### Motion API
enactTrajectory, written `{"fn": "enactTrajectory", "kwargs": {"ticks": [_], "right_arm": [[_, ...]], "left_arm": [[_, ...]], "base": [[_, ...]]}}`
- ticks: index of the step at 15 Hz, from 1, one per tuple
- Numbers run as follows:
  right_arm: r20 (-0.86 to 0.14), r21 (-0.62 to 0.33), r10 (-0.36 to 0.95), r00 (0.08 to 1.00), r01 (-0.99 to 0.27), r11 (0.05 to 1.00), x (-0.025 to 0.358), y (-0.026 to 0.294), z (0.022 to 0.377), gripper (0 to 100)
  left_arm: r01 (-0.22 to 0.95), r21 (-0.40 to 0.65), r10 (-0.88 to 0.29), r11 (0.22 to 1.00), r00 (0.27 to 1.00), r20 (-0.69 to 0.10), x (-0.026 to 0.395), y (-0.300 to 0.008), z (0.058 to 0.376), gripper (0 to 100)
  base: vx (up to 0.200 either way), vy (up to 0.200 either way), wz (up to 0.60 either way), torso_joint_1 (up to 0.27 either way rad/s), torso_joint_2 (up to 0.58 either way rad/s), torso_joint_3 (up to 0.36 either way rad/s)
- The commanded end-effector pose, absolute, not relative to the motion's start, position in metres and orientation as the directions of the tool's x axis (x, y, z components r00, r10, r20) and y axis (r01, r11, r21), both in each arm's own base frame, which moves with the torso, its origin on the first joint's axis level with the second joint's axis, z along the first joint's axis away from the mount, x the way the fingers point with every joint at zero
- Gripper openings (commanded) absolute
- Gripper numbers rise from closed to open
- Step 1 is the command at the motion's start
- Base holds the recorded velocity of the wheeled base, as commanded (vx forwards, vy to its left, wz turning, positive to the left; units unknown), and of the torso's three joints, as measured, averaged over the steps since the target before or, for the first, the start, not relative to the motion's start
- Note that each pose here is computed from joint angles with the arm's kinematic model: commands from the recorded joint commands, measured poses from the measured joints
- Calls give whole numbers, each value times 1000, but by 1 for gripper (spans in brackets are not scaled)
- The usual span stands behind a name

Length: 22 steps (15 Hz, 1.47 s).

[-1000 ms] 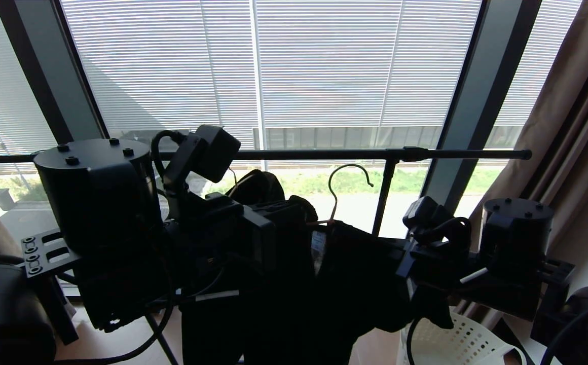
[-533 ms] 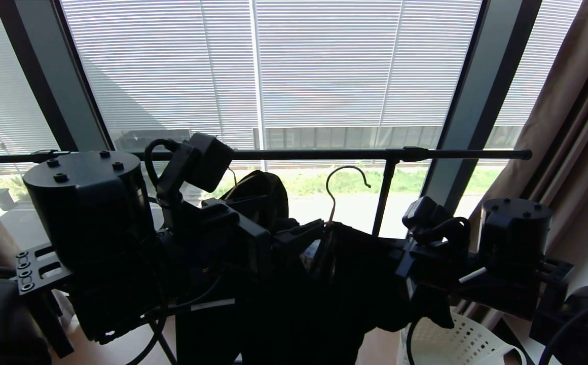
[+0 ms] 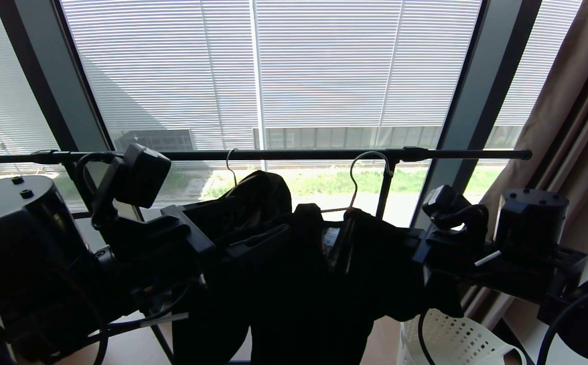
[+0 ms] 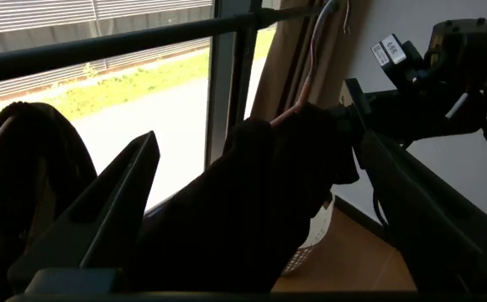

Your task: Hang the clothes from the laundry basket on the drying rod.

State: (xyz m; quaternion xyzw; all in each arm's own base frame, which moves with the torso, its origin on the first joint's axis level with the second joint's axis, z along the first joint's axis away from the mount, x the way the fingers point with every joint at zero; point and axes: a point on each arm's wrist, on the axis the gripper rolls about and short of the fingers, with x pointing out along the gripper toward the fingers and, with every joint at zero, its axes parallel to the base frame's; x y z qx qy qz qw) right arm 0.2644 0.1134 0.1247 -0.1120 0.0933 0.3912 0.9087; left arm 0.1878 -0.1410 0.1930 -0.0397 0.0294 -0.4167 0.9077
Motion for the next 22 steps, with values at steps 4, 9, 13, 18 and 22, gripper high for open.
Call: {"fn": "enactTrajectory", "kwargs": {"ticks": [4,9,13,18,22], "right_arm": [[-241,-86,746,621,-779,621,269,88,124,0],[-237,-85,748,620,-781,619,272,86,124,0],[-247,-79,746,618,-781,620,275,87,120,0],[-238,-85,752,615,-784,614,271,88,124,0],[-231,-89,755,613,-786,611,270,88,126,0]], "left_arm": [[782,-147,-796,606,596,-107,195,-72,163,100],[888,-104,-891,449,435,-130,203,-40,138,100],[891,-139,-897,431,406,-178,206,-43,118,100],[890,-173,-900,422,388,-200,214,-46,108,100],[893,-155,-900,422,392,-190,217,-47,102,100]], "base": [[0,0,0,0,0,0],[0,0,0,0,0,0],[0,0,0,0,0,0],[0,0,0,0,0,0],[0,0,0,0,0,0]]}}
